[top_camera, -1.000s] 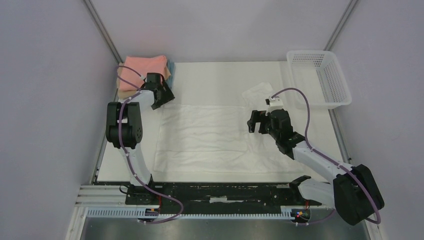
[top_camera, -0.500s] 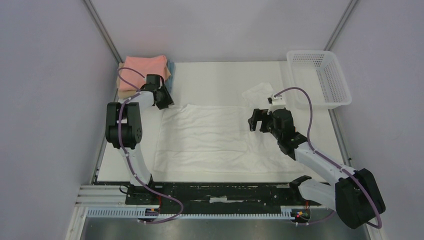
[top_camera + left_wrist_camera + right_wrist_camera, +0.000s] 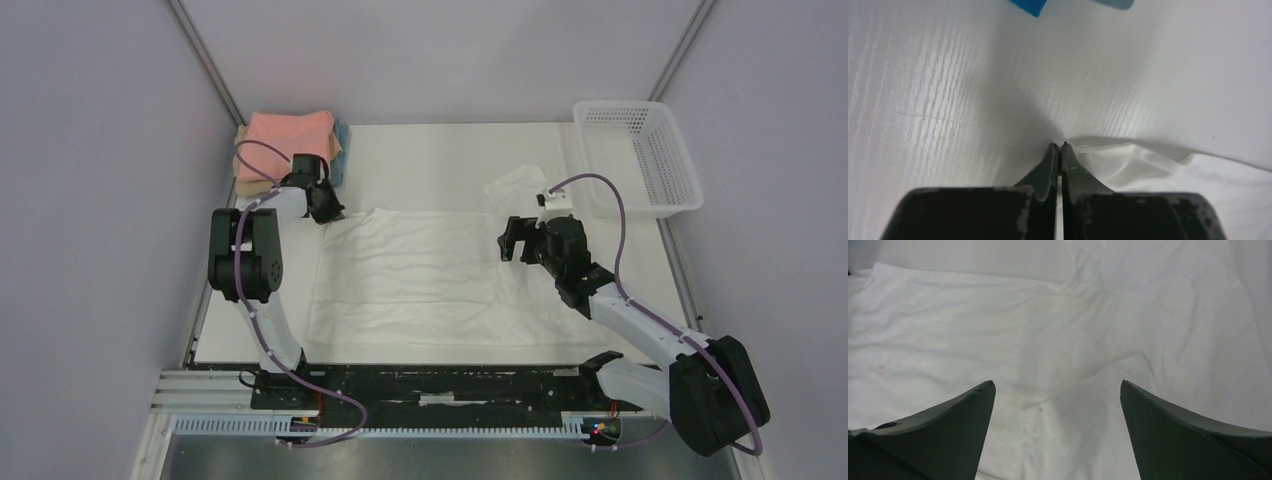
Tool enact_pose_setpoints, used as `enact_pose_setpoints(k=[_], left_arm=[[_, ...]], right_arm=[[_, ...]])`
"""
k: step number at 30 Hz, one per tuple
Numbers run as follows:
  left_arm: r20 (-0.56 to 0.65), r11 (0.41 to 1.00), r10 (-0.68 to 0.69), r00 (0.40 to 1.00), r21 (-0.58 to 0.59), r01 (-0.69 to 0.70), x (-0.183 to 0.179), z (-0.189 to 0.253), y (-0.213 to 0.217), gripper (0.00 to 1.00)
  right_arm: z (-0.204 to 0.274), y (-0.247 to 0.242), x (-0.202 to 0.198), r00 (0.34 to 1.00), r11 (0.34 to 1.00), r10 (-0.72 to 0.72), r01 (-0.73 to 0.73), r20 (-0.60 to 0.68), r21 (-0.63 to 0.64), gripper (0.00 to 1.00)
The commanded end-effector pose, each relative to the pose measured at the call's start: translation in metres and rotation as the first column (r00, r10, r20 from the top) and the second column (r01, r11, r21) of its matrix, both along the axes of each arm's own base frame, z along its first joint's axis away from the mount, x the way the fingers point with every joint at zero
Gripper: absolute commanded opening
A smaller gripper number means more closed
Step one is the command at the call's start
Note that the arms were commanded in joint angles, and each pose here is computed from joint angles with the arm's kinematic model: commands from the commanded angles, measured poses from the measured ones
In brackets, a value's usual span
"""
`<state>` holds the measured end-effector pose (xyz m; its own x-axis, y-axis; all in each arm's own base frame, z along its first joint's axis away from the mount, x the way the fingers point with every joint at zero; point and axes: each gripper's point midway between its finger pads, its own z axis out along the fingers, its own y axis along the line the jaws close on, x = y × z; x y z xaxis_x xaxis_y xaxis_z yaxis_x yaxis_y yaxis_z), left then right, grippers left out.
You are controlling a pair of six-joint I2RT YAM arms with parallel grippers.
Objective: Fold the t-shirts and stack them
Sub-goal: Grab the side of the flattened tshirt furthest away from the robot with both arms
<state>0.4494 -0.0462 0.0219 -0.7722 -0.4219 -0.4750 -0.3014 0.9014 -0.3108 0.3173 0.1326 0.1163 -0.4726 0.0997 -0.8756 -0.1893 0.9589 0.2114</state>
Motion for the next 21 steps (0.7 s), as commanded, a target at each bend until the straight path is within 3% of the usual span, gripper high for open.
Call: enact_pose_setpoints(k=[1,11,21], left_arm=[[0.083,0.999,-0.023,0.996,0.030,0.020,-0.004,0.029,0.000,0.02],[0.194,0.998,0.049,0.980,0.024,-0.054,0.001,0.053,0.006,0.02],[0.167,0.997,0.078,0.983,0.009,-0.080,0.002,0.047,0.007,0.02]], right_arm=[[0.023,-0.003,0.022,0.998,0.999,-0.040,0.041,0.053,-0.017,0.98],[0.036,-0.021,0.102,0.978,0.974,-0.206,0.207,0.023,-0.096,0.98],[0.009,-0.028,0.198,0.973,0.963,-0.231,0.224,-0.028,-0.147,0.98]])
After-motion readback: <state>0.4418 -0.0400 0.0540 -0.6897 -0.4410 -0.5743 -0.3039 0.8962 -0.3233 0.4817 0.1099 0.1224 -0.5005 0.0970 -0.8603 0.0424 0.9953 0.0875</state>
